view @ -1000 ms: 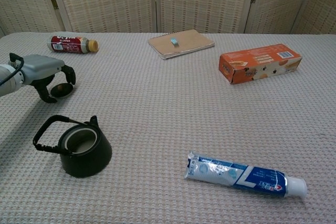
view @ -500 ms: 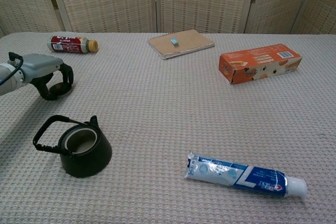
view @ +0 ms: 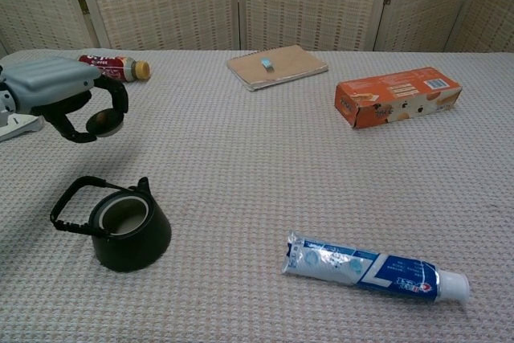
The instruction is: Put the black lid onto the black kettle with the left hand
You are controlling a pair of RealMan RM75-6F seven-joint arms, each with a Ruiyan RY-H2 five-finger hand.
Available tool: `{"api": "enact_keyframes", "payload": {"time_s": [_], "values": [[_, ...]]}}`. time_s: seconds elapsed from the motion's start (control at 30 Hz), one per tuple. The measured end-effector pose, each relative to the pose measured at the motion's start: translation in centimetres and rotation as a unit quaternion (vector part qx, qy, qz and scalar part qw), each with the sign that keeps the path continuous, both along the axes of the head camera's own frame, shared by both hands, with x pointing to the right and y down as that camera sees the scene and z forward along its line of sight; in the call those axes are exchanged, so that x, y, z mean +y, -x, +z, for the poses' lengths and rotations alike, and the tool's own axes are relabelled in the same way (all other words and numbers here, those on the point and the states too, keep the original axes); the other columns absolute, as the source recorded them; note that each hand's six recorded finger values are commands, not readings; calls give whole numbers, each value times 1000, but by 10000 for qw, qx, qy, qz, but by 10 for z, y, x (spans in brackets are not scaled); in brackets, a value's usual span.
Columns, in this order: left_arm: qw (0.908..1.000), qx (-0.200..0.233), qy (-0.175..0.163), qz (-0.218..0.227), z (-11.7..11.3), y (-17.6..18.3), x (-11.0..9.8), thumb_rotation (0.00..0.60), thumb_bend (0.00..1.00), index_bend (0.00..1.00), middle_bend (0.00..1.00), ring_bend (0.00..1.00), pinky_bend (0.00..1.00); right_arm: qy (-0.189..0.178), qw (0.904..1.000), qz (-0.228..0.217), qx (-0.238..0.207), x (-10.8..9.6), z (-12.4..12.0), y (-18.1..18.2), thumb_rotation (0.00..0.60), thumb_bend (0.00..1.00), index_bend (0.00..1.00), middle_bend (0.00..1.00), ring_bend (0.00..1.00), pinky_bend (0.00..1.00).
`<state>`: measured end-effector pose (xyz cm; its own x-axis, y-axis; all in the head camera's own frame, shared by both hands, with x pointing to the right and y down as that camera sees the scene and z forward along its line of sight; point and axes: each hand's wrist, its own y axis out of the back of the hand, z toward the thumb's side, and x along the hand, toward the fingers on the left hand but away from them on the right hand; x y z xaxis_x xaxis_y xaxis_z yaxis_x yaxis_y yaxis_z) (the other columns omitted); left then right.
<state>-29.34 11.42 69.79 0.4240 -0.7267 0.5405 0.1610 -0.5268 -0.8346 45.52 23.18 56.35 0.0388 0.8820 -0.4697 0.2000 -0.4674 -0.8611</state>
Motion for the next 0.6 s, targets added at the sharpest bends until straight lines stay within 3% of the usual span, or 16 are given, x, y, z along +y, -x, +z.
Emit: {"api": "enact_keyframes", "payload": {"time_s": [0.33, 0.6], "values": [[9952, 386, -53, 893, -43, -44, 41, 600, 394, 477, 462, 794, 764, 2, 10000, 16, 16, 0, -1, 0, 600, 0, 115, 76, 196, 0], [9918, 274, -16, 1250, -52, -61, 62, 600, 393, 476, 462, 795, 765, 26, 10000, 66, 13, 1, 1, -3, 600, 0, 115, 76, 196, 0]]}}
